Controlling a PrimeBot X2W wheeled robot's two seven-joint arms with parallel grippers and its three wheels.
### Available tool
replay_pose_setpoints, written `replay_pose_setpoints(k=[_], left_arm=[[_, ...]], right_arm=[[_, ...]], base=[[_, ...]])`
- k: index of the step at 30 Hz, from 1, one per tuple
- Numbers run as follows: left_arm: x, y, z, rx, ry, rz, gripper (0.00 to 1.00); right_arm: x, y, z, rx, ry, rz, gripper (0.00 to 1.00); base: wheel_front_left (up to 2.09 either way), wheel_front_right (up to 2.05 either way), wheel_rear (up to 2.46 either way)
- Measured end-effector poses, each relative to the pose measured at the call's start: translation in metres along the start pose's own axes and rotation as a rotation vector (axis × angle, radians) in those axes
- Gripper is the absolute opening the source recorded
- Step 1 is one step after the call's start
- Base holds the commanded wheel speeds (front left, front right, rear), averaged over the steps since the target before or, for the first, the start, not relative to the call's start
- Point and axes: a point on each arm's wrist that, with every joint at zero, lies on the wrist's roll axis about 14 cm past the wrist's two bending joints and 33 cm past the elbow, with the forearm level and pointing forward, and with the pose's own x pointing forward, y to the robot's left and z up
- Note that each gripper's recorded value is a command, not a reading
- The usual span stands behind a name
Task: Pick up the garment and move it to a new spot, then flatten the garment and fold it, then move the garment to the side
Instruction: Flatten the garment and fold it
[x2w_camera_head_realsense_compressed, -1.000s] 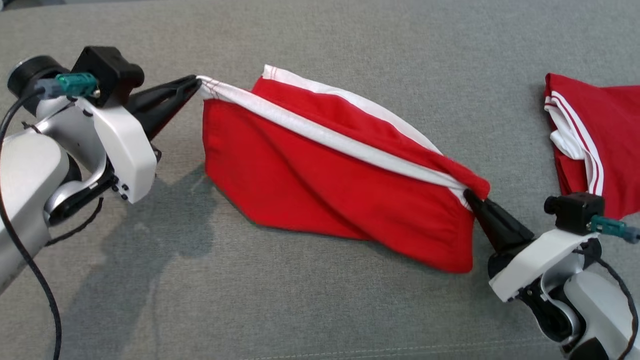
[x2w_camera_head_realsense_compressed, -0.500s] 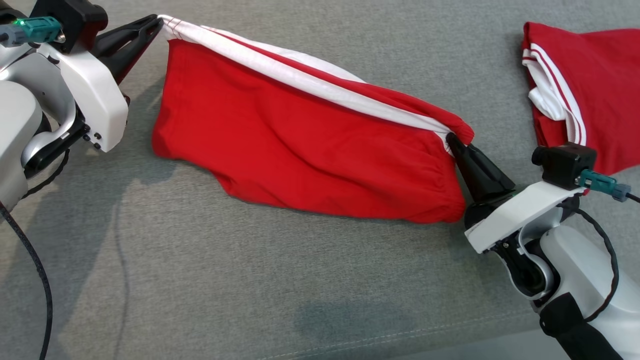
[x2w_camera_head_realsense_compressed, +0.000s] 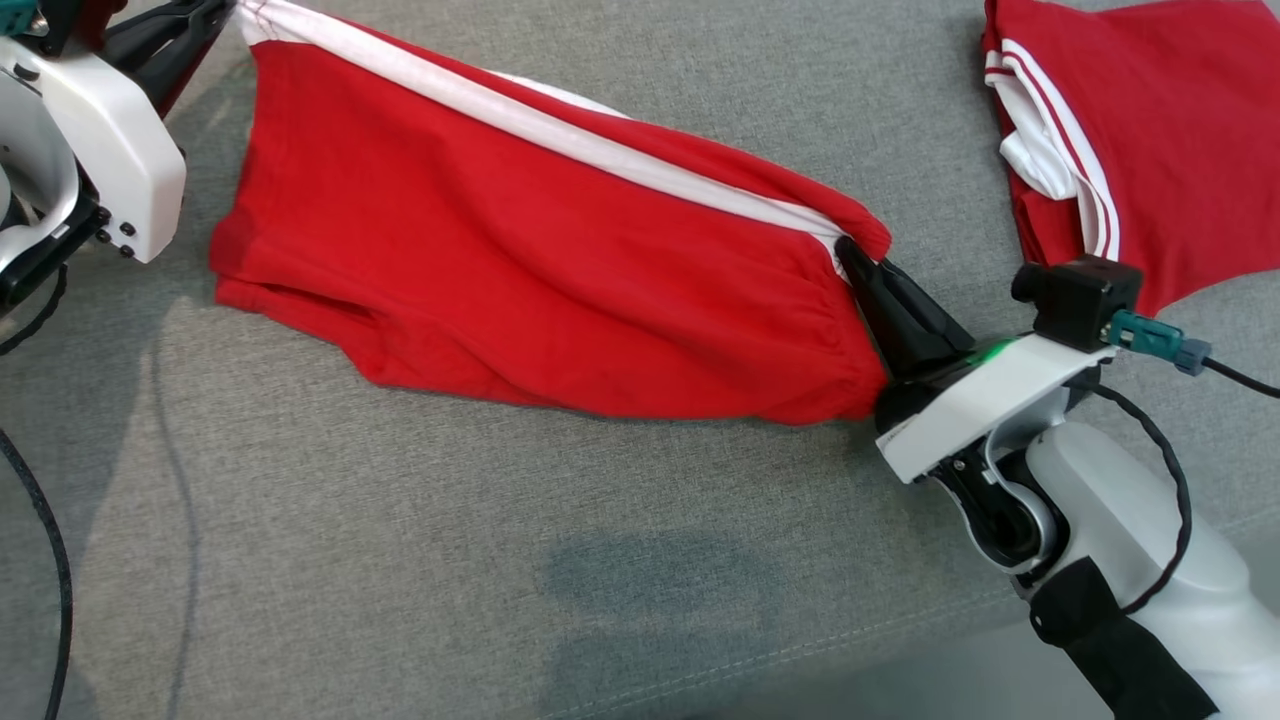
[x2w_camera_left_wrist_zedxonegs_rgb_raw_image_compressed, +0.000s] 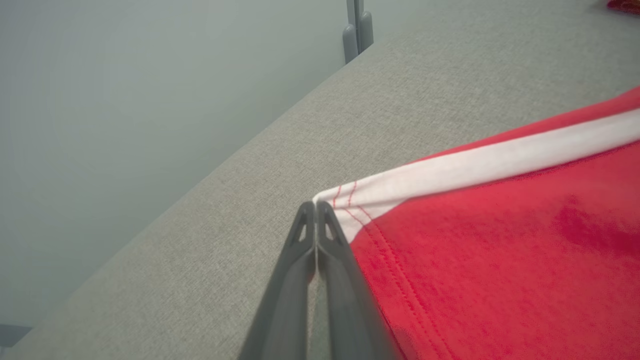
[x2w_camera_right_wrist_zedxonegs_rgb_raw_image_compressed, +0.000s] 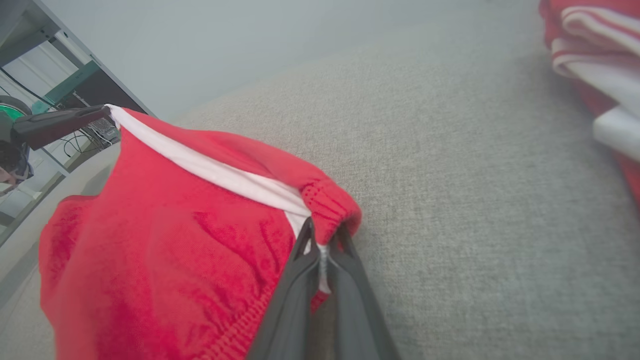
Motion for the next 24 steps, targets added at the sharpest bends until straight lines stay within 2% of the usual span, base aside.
replay_pose_setpoints(k=[2,4,5,6,14,24], left_arm=[[0.005,0.0,-0.007,-0.008,0.013,-0.003,0.0],[0.009,-0.002,-0.012,-0.017,0.024,-0.007,0.03],[0.01,-0.003,-0.014,-0.022,0.026,-0.01,0.42],[0.011,-0.003,-0.015,-0.027,0.025,-0.011,1.0],[-0.005,0.003,-0.004,-0.059,-0.048,0.035,1.0],[-0.057,-0.012,0.002,-0.2,-0.119,0.127,1.0]], right_arm=[[0.003,0.0,-0.001,0.001,-0.003,-0.001,0.0],[0.006,0.001,-0.001,-0.002,0.0,0.004,0.54],[0.008,0.001,-0.001,-0.005,0.0,0.007,1.0],[0.009,0.002,-0.001,-0.008,0.001,0.011,1.0],[0.008,0.0,0.013,-0.019,-0.038,0.004,1.0],[-0.021,-0.006,0.028,-0.034,-0.089,-0.029,1.0]], base=[[0.0,0.0,0.0],[0.0,0.0,0.0],[0.0,0.0,0.0],[0.0,0.0,0.0],[0.0,0.0,0.0],[0.0,0.0,0.0]])
